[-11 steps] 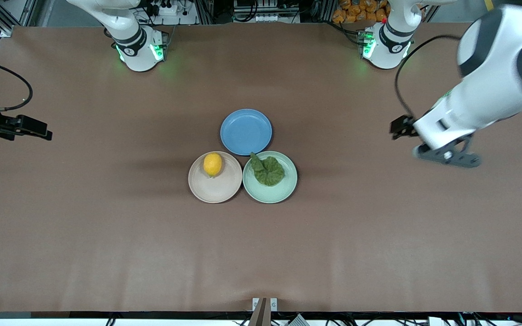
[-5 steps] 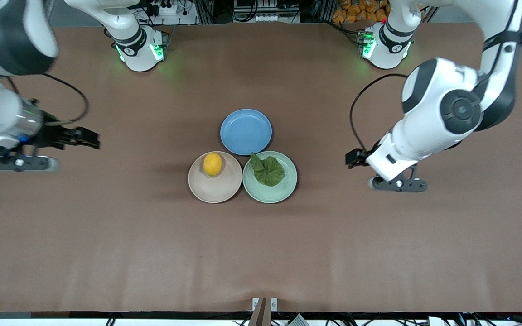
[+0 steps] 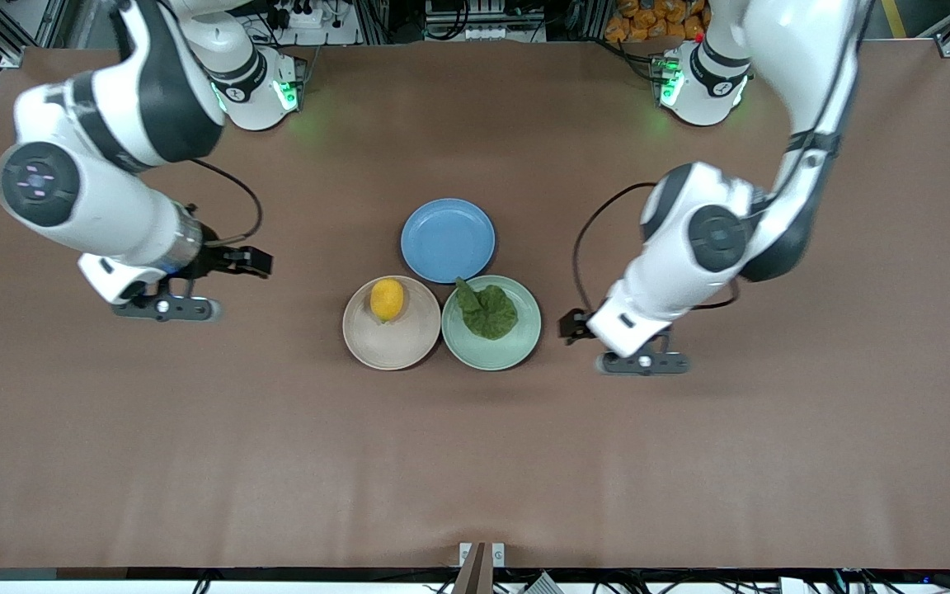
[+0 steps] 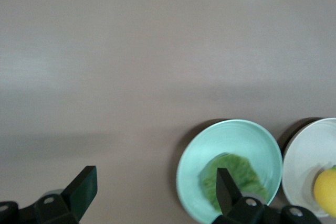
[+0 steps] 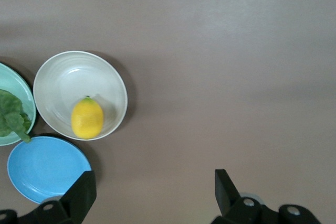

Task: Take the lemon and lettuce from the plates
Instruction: 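Move the right gripper toward the lemon while the left gripper approaches the lettuce, then grasp the lemon with the right gripper while the left gripper grasps the lettuce, then lift the lemon with the right gripper while the left gripper lifts the lettuce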

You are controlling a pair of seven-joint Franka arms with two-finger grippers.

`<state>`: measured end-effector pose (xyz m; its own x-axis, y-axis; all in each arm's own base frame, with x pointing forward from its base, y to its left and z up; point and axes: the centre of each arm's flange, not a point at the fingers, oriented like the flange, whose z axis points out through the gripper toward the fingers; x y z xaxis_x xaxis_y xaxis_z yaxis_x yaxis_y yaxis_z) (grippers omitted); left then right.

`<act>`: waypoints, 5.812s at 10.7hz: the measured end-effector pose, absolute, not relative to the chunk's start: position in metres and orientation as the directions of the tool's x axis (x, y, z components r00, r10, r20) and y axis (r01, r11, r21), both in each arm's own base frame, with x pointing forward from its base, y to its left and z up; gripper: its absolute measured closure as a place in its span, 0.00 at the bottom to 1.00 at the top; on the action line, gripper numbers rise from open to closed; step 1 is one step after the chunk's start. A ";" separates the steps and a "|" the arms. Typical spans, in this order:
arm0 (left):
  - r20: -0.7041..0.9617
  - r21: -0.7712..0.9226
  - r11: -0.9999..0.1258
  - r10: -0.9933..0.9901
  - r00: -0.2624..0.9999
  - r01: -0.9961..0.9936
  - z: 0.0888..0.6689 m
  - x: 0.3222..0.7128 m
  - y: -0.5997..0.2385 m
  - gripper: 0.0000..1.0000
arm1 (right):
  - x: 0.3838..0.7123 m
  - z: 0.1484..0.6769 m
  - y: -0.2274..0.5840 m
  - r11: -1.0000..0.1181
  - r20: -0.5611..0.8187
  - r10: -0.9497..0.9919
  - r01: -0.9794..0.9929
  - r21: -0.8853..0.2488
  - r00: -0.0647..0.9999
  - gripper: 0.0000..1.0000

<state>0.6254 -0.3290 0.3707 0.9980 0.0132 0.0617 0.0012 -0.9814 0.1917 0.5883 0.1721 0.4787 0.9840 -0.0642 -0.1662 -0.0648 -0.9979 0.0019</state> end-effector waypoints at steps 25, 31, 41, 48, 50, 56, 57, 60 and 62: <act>0.044 0.206 -0.972 0.124 0.991 0.113 0.184 0.519 -0.504 0.00 | 0.524 0.229 0.339 -0.994 0.046 -0.107 -0.107 0.002 0.993 0.00; 0.029 0.185 -0.979 0.098 0.995 0.091 0.174 0.503 -0.513 0.00 | 0.516 0.204 0.345 -0.996 0.023 -0.091 -0.091 0.018 0.996 0.00; 0.027 0.168 -0.980 0.116 0.993 0.110 0.185 0.517 -0.503 0.93 | 0.517 0.200 0.346 -0.996 0.022 -0.090 -0.090 0.022 0.996 0.30; -0.021 0.070 -0.979 0.190 0.982 0.191 0.291 0.594 -0.394 0.93 | 0.562 0.248 0.331 -0.991 -0.031 -0.106 -0.103 0.084 0.994 0.30; -0.018 0.066 -0.977 0.202 0.979 0.203 0.303 0.622 -0.342 0.93 | 0.576 0.263 0.318 -0.992 -0.055 -0.087 -0.081 0.101 0.995 0.30; -0.105 0.017 -0.988 0.154 0.983 0.156 0.302 0.664 -0.200 0.93 | 0.646 0.355 0.223 -0.991 -0.117 -0.076 -0.062 0.122 0.990 0.30; -0.121 0.010 -0.988 0.149 0.981 0.151 0.305 0.664 -0.184 0.93 | 0.653 0.366 0.206 -0.990 -0.117 -0.088 -0.074 0.120 0.989 0.30; -0.181 -0.008 -0.996 0.087 0.980 0.087 0.300 0.637 -0.151 0.93 | 0.666 0.381 0.159 -0.992 -0.115 -0.079 -0.066 0.109 0.990 0.30; -0.218 -0.019 -0.998 0.061 0.974 0.058 0.295 0.613 -0.145 0.93 | 0.671 0.389 0.122 -0.993 -0.128 -0.061 -0.048 0.106 0.990 0.31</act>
<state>0.6133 -0.1454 0.2952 0.9741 0.0609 -0.2178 0.0582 -0.9981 -0.0186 0.6708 0.1224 0.3887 0.9899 -0.0615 -0.1278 -0.0480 -0.9932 0.1056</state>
